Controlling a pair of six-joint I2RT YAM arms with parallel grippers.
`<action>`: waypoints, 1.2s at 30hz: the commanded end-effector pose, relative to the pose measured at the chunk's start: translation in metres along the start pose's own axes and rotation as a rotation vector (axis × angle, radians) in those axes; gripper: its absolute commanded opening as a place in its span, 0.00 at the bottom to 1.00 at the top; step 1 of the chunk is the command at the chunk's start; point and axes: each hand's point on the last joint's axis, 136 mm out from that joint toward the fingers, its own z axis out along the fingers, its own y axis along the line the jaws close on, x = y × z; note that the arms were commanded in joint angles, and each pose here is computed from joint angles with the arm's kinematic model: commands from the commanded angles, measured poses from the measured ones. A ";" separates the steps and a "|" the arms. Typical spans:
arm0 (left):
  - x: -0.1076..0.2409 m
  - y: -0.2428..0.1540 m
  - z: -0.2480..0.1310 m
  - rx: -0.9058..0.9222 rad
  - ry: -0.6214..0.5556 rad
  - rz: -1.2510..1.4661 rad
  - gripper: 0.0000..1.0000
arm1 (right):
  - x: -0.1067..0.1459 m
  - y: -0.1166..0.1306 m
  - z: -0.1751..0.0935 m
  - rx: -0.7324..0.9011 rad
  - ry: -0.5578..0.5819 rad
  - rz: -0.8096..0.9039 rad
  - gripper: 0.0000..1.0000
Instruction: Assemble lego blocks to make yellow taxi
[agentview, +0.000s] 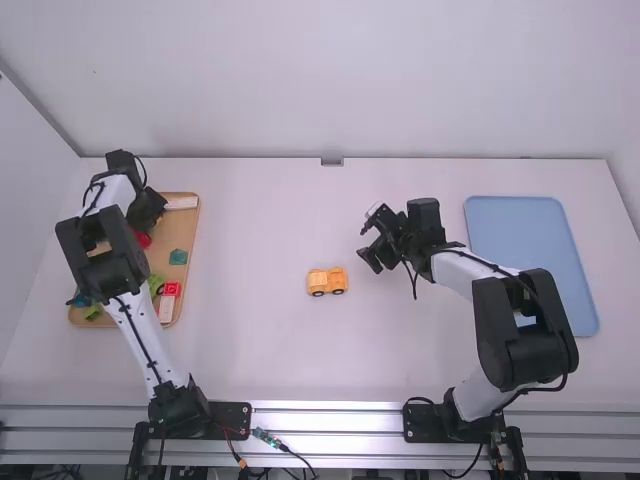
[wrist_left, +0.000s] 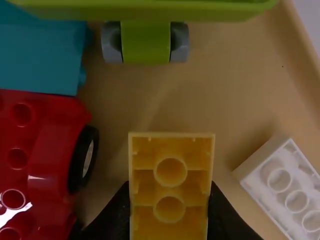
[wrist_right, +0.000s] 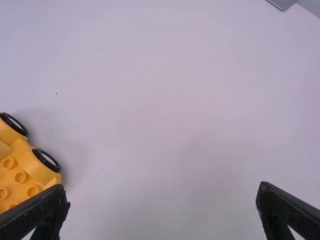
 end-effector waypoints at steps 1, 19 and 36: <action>0.013 0.000 0.006 -0.002 0.038 0.008 0.12 | -0.006 0.000 -0.004 0.006 -0.015 -0.004 0.99; 0.014 -0.012 -0.086 0.038 0.020 0.033 0.02 | -0.021 -0.007 -0.005 0.031 -0.075 -0.031 0.99; 0.167 -0.126 -0.191 0.297 -0.034 0.602 0.02 | -0.043 -0.018 -0.008 0.059 -0.169 0.183 0.99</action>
